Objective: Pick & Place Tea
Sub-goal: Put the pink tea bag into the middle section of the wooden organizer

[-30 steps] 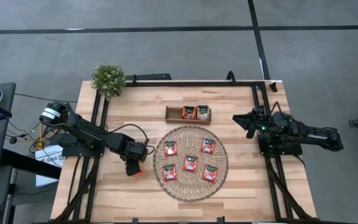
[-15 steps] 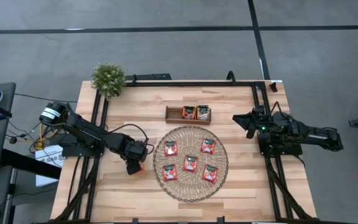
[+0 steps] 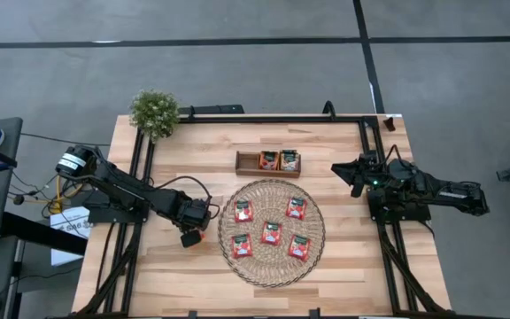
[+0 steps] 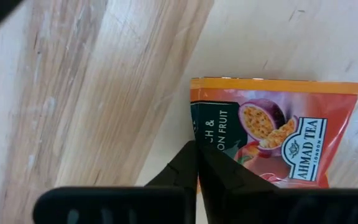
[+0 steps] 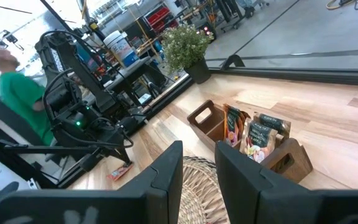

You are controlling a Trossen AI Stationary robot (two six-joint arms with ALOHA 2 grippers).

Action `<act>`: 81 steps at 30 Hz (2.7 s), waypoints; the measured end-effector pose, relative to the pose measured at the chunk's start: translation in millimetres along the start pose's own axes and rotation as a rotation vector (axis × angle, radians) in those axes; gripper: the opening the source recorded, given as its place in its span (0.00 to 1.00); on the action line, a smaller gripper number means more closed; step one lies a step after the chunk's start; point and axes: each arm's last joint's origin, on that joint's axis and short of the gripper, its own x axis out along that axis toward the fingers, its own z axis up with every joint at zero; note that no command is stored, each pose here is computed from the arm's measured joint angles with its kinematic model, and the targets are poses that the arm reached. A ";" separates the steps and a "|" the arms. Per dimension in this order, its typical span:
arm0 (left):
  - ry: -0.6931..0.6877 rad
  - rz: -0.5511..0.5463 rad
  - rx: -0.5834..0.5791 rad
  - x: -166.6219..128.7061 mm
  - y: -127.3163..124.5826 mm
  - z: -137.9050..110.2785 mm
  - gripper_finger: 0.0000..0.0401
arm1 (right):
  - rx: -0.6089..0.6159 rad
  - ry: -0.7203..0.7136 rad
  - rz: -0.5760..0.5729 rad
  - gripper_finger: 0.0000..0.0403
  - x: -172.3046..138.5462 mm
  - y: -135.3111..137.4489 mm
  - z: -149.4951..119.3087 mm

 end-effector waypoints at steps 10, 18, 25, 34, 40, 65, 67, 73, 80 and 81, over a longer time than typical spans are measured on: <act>0.022 0.006 0.023 -7.1 -2.7 3.7 0.00 | 0.000 0.000 -0.001 0.22 0.0 0.0 0.0; 0.014 0.000 0.036 -16.1 -6.7 9.0 0.00 | 0.000 0.000 -0.001 0.22 0.0 0.0 0.0; 0.014 0.037 0.082 -30.8 -9.9 15.0 0.00 | 0.000 0.000 0.000 0.22 0.0 0.0 0.0; -0.030 0.084 0.178 -60.5 -17.6 28.9 0.00 | 0.000 -0.001 0.000 0.22 0.0 0.0 0.0; -0.079 0.129 0.226 -87.2 -16.3 45.5 0.00 | 0.001 -0.003 0.001 0.22 0.0 0.2 0.3; -0.391 0.308 0.349 -159.9 21.6 170.4 0.00 | 0.001 -0.004 0.000 0.22 0.0 0.1 0.3; -0.387 0.328 0.367 -155.5 22.1 187.7 0.00 | 0.002 -0.005 0.000 0.22 0.0 0.1 0.4; -0.386 0.373 0.424 -144.8 28.6 236.3 0.00 | 0.008 -0.004 0.000 0.22 0.0 0.1 0.3; -0.354 0.412 0.516 -120.9 35.0 272.2 0.00 | 0.008 -0.004 0.000 0.22 0.0 0.1 0.3; -0.344 0.416 0.525 -115.8 35.9 275.0 0.00 | 0.008 -0.004 0.000 0.22 0.0 0.1 0.3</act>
